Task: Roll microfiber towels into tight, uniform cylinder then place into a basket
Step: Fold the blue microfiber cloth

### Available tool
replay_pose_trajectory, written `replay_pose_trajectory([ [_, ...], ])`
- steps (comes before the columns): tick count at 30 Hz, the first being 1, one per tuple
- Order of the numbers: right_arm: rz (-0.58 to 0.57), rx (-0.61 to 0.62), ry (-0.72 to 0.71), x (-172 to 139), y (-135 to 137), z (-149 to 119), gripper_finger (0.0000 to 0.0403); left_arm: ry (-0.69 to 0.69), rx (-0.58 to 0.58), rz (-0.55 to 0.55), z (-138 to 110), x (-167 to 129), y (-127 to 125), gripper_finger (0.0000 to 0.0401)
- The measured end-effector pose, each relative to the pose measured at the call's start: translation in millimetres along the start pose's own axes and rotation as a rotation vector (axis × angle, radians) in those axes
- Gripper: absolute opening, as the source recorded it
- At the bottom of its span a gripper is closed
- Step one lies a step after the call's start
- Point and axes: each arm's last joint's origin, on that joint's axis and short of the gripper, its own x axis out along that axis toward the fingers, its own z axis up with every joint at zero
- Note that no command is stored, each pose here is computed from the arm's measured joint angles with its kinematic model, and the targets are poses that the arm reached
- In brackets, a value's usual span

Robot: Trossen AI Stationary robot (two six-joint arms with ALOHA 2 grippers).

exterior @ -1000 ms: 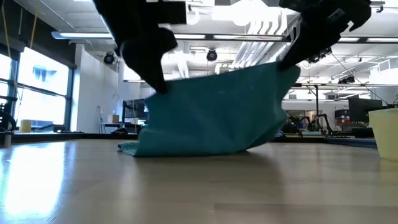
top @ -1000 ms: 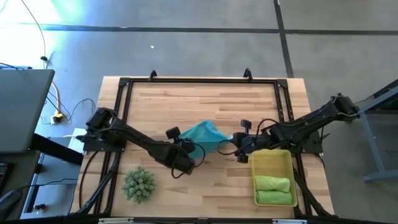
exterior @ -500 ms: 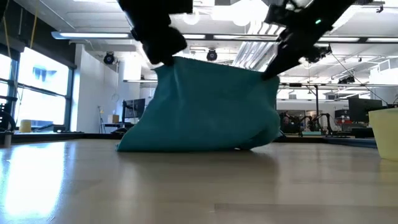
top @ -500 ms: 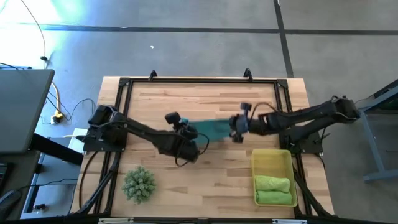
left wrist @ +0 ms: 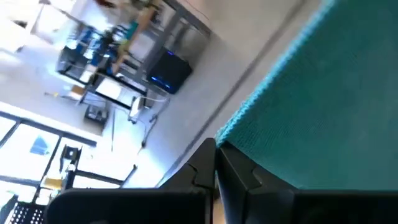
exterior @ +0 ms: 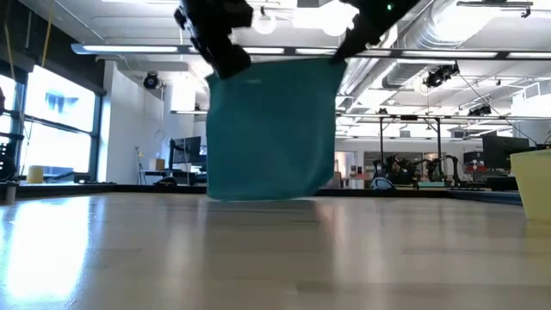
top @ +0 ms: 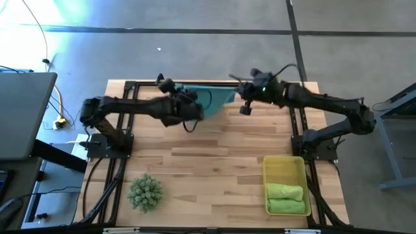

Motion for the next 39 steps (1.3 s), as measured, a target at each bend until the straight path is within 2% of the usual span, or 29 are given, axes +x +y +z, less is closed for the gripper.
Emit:
replay_pose_trajectory([
  [4, 0.036, -0.062, -0.115, -12.4, -24.5, 18.4, 0.0, -0.053, -0.104, 0.009, 8.9, -3.9, 34.9, 0.0],
  [6, 0.051, -0.041, -0.139, -16.1, -28.6, 22.2, 0.0, -0.068, -0.155, -0.066, 9.0, -10.1, 46.4, 0.0],
  [9, 0.14, 0.016, -0.086, -13.0, -21.3, 12.8, 0.0, -0.084, -0.198, -0.219, 7.3, -25.7, 44.0, 0.0],
  [12, 0.254, 0.081, 0.022, 1.9, 2.2, -11.6, 0.0, -0.075, -0.169, -0.305, 0.1, -42.0, 24.9, 0.0],
  [15, 0.374, 0.068, 0.107, 17.2, 38.2, -42.8, 0.0, -0.054, -0.113, -0.381, -14.7, -55.4, -13.6, 0.0],
  [18, 0.451, 0.054, 0.111, 24.8, 76.4, -67.3, 0.0, -0.013, -0.091, -0.492, -29.1, -74.3, -53.8, 0.0],
  [20, 0.504, 0.04, 0.116, 25.0, 101.5, -83.3, 0.0, 0.013, -0.054, -0.527, -41.3, -87.2, -73.0, 0.0],
  [25, 0.613, 0.037, 0.102, 15.3, 147.3, -107.9, 0.0, 0.059, -0.07, -0.632, -63.1, -118.0, -114.6, 0.0],
  [29, 0.679, 0.073, 0.096, 3.9, 169.9, -113.4, 0.0, 0.144, -0.1, -0.716, -78.7, -133.2, -139.1, 0.0],
  [33, 0.704, 0.159, 0.057, -3.1, 184.9, -111.7, 0.0, 0.228, -0.138, -0.811, -89.6, -147.0, -155.1, 0.0],
  [39, 0.731, 0.171, -0.01, -6.0, 197.3, -104.6, 0.0, 0.252, -0.206, -0.833, -95.2, -160.3, -153.2, 0.0],
])
